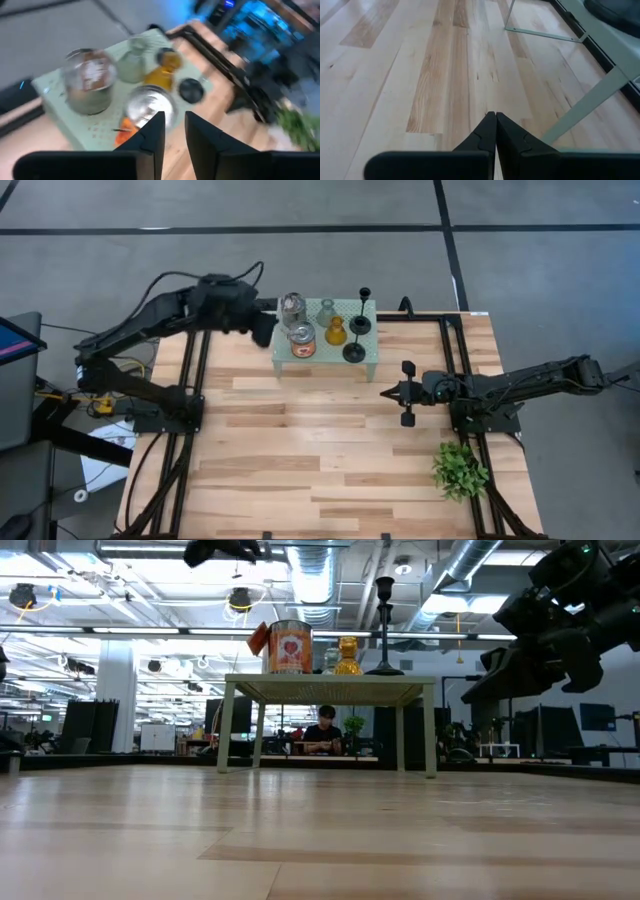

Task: Pick & Place candle stick holders
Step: Return to Home Position

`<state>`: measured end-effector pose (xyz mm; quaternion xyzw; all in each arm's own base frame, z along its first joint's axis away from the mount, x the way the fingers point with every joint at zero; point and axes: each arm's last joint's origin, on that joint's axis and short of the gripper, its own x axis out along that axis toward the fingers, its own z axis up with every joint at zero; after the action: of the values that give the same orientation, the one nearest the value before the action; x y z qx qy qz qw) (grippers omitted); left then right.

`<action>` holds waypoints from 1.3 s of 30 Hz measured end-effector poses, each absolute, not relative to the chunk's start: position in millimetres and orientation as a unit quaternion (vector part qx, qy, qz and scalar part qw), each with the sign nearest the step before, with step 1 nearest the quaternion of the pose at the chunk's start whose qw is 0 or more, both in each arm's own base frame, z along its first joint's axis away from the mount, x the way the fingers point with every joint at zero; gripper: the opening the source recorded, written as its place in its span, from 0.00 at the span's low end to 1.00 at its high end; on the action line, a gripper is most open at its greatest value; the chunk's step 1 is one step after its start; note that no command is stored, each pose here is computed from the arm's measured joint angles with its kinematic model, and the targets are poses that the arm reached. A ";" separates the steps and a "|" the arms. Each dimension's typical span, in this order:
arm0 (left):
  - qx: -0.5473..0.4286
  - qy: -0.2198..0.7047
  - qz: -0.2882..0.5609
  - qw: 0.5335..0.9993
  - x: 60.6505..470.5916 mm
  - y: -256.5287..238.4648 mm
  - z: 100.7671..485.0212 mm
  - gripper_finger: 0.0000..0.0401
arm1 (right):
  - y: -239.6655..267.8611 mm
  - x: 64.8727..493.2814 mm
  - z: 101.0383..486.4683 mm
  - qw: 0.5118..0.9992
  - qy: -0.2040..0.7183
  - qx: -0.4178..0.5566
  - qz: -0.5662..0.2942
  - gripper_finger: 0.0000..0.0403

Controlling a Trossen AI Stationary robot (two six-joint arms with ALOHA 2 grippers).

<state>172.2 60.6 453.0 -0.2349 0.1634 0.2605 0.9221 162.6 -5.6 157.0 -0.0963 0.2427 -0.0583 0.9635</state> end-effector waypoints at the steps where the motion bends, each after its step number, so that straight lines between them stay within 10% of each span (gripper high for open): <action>1: -0.214 0.164 0.246 0.931 169.7 54.4 455.1 0.18 | -5.6 162.6 157.0 0.964 0.243 -0.094 -0.059 0.00; 8: -0.055 0.167 0.196 0.965 159.4 11.0 461.6 0.02 | -5.5 163.3 158.3 0.966 0.235 -0.092 -0.059 0.00; 24: 0.069 0.180 0.071 0.979 129.8 -38.8 410.5 0.01 | -1.1 176.4 221.0 0.979 0.184 -0.089 0.015 0.00; 39: 0.170 -0.010 -0.003 0.985 91.0 -36.5 354.3 0.00 | -0.4 73.6 273.9 0.992 0.008 -0.124 -0.001 0.00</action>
<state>91.0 -36.5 354.3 0.1700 -0.0098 -0.0029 0.9854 73.6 -0.4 273.9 -0.1239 0.0076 -0.0009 0.9923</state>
